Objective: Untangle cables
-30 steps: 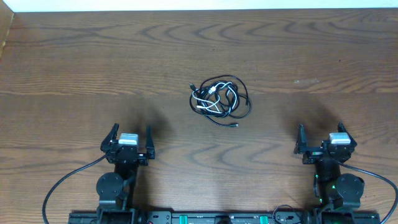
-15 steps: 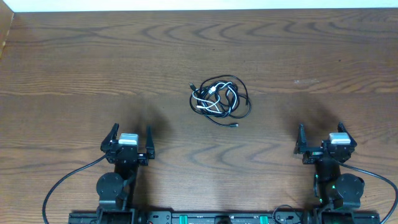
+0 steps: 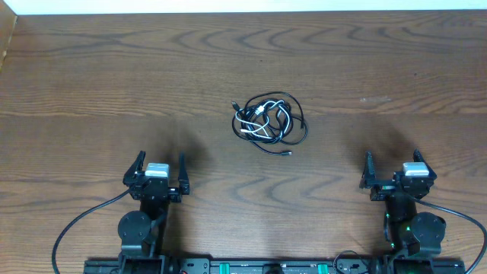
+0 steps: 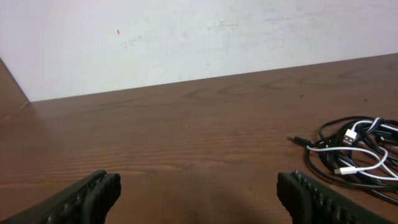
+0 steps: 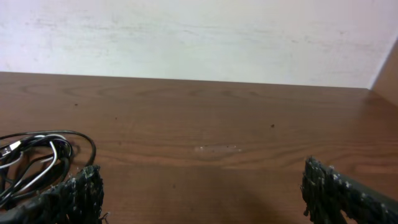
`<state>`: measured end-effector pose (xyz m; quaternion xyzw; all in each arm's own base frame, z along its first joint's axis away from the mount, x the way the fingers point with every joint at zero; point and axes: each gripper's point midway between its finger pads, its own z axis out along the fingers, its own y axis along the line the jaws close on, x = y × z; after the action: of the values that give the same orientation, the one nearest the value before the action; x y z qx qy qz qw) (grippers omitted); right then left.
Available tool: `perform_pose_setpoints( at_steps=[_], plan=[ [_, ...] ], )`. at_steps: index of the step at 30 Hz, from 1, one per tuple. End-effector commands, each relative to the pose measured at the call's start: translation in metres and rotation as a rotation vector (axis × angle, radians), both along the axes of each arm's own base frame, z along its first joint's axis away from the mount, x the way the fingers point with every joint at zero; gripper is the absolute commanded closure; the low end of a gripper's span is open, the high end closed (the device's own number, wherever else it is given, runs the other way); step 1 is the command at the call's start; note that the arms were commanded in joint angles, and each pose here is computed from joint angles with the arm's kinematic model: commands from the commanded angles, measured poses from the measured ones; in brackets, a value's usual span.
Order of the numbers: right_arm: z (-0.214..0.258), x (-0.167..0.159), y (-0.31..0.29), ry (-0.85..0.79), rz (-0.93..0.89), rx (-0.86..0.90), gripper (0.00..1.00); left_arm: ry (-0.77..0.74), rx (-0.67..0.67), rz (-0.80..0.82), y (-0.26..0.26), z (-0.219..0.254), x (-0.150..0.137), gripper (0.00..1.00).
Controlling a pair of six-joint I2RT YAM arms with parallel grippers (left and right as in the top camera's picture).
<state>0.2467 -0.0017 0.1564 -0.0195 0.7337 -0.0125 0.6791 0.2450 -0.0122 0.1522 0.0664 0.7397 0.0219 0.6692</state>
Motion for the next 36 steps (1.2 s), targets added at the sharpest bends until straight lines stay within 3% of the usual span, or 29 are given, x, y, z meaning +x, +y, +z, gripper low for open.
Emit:
perform_pose_setpoints(
  at_steps=[1, 36],
  plan=[
    [0.000, 0.000, 0.002, -0.004, 0.009, -0.012, 0.01, 0.048, 0.015, 0.001, 0.001, -0.015, -0.001, 0.12],
    [0.000, 0.000, 0.002, -0.004, 0.009, -0.012, 0.01, 0.050, 0.026, 0.061, 0.011, -0.015, -0.001, 0.12]
  ],
)
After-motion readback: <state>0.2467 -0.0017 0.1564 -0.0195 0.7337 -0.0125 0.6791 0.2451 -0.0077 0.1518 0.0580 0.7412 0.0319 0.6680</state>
